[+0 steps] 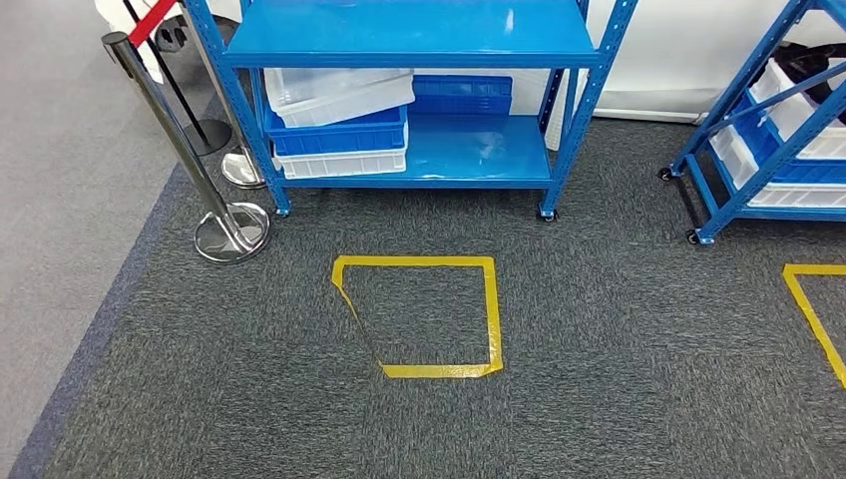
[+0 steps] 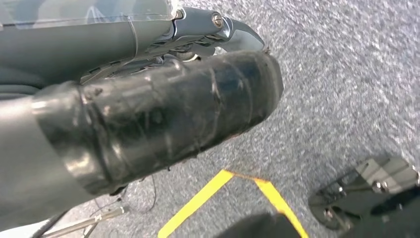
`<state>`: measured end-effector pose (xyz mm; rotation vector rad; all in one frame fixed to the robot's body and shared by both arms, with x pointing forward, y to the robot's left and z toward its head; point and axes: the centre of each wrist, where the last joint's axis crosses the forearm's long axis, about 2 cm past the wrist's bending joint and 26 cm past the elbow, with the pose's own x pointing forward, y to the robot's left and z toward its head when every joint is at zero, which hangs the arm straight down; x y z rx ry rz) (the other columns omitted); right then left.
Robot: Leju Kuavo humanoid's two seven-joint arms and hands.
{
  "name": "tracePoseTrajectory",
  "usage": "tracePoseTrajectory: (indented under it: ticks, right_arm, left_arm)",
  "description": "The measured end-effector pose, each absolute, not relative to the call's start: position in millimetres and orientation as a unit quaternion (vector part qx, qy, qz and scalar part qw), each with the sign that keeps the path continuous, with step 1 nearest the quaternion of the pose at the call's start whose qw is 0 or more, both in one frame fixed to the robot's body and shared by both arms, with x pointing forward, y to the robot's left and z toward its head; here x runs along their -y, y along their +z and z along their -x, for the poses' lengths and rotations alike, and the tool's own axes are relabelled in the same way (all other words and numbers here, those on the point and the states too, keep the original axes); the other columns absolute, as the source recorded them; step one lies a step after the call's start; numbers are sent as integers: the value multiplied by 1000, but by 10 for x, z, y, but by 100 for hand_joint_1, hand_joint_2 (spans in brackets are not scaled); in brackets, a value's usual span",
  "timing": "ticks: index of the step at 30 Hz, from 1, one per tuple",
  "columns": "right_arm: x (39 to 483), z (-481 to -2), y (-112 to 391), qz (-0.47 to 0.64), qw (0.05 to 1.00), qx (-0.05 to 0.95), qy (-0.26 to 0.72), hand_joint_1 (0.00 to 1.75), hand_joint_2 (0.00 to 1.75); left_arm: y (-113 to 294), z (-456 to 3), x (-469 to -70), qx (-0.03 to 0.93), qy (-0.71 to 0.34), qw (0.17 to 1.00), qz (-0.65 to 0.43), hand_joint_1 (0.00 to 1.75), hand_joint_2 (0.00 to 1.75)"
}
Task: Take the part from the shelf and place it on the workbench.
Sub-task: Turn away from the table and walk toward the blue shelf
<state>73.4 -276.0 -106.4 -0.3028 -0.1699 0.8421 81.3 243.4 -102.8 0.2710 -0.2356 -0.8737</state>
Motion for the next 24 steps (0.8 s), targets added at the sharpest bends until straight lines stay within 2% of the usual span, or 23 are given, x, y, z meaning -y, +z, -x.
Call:
tracePoseTrajectory:
  ticks: [24]
  right_arm:
    - [2763,-696,-1072,140,897,66,415,0,0]
  left_arm:
    - [-1032,-748,-2347,122,-443,881,-115,0,0]
